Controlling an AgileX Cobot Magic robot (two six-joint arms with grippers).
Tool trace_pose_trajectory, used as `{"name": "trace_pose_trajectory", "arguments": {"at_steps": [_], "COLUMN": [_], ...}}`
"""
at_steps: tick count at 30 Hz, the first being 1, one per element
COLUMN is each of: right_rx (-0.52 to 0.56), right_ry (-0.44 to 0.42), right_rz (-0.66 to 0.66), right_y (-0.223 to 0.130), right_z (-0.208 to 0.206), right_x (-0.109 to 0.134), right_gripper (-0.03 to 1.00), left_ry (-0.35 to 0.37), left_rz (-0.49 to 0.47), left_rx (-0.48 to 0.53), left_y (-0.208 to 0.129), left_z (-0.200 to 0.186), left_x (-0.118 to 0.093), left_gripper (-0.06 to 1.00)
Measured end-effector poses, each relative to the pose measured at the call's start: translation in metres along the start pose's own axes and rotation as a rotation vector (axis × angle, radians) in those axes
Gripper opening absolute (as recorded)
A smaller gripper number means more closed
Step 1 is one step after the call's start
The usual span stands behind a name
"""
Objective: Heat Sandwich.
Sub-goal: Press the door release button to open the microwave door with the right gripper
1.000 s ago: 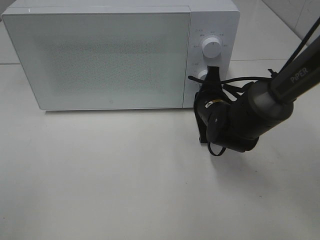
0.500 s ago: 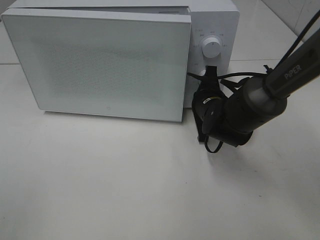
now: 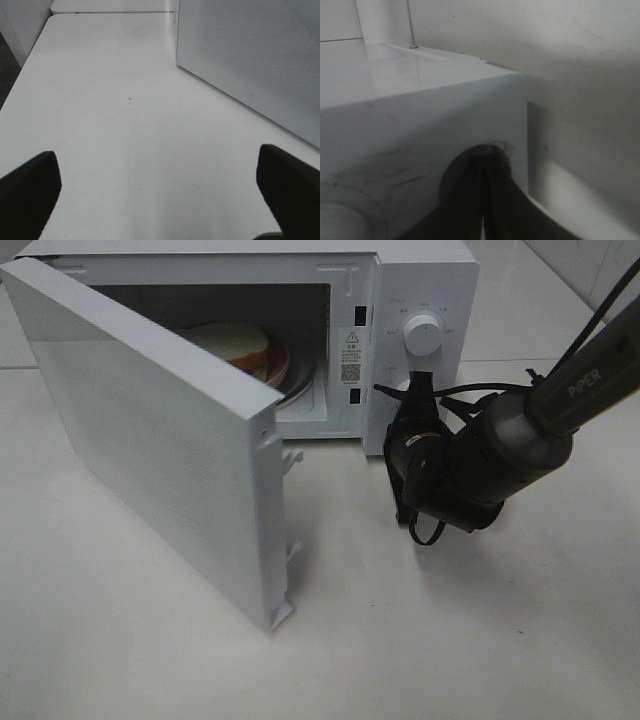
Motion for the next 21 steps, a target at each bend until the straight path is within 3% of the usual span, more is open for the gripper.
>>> {"name": "trace_pose_trajectory", "arguments": {"at_steps": [21], "right_rx": [0.031], "right_ry": [-0.029], "right_rz": [-0.012], "right_y": [0.0002], "right_z": [-0.0072], "right_x": [0.0021], "right_gripper": [0.01], "left_ry": [0.0], "left_rz": [0.0], "left_rx": [0.0], "left_y": [0.0], "left_z": [0.0], "left_x": [0.0], "left_gripper": [0.99]}}
Point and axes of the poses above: a point on each arm's last joint axis where the gripper is mounted, z pointing out along that axis toward the gripper, x along the wrist's bending axis when the last joint is at zero, y = z × x, the point moved 3 cm from there along z, pointing out along that axis toward the gripper, and after that the axes turned 11 degrees about -z, right-handed, at the moved point
